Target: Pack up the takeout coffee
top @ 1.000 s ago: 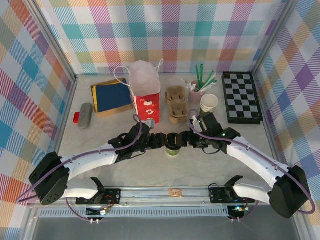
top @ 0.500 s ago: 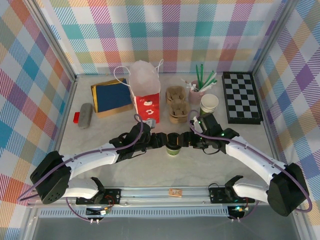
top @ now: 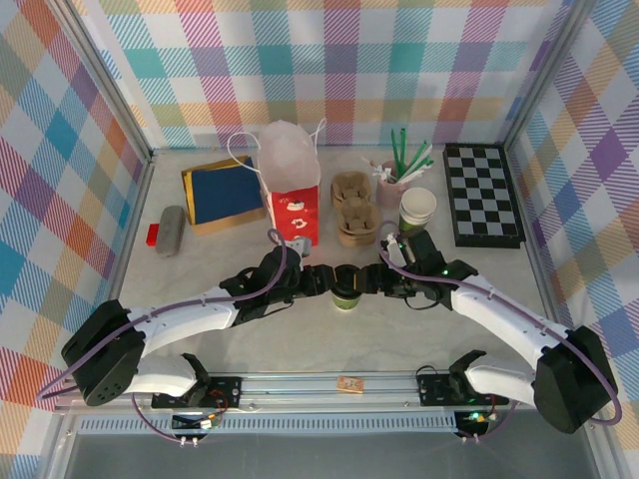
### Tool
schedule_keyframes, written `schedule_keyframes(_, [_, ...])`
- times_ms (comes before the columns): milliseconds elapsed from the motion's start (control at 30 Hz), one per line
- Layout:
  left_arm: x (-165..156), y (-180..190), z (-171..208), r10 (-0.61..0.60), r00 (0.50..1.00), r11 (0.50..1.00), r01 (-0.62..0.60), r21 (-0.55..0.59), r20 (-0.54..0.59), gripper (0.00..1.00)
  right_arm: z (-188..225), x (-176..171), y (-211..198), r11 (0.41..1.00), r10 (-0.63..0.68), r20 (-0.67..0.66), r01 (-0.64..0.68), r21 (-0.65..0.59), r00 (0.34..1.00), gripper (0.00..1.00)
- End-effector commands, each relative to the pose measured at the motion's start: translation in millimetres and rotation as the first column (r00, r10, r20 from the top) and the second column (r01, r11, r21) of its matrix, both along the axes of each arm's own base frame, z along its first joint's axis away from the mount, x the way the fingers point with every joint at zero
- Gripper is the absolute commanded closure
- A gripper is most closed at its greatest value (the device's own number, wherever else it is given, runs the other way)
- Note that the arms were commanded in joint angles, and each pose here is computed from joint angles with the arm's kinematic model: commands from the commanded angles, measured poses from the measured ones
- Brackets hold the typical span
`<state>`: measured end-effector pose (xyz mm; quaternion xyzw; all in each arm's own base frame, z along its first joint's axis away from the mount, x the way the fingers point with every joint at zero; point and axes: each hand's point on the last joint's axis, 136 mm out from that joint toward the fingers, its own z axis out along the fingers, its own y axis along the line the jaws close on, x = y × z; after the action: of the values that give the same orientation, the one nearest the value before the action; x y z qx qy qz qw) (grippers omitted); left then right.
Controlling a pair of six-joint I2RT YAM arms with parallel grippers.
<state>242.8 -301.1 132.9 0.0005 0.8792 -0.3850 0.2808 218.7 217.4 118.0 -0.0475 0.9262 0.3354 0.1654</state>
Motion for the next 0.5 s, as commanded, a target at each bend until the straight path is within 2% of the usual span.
schedule_keyframes(0, [-23,18,-55,-0.005,0.993,0.991,0.021,0.136,-0.12,0.55,-24,-7,-14,0.997,-0.039,-0.055,0.036,-0.066,0.998,0.34])
schedule_keyframes(467, [-39,24,-87,-0.002,0.984,0.987,0.03,0.161,-0.176,0.66,-14,-7,-19,0.996,-0.052,-0.025,0.05,-0.07,0.998,0.35])
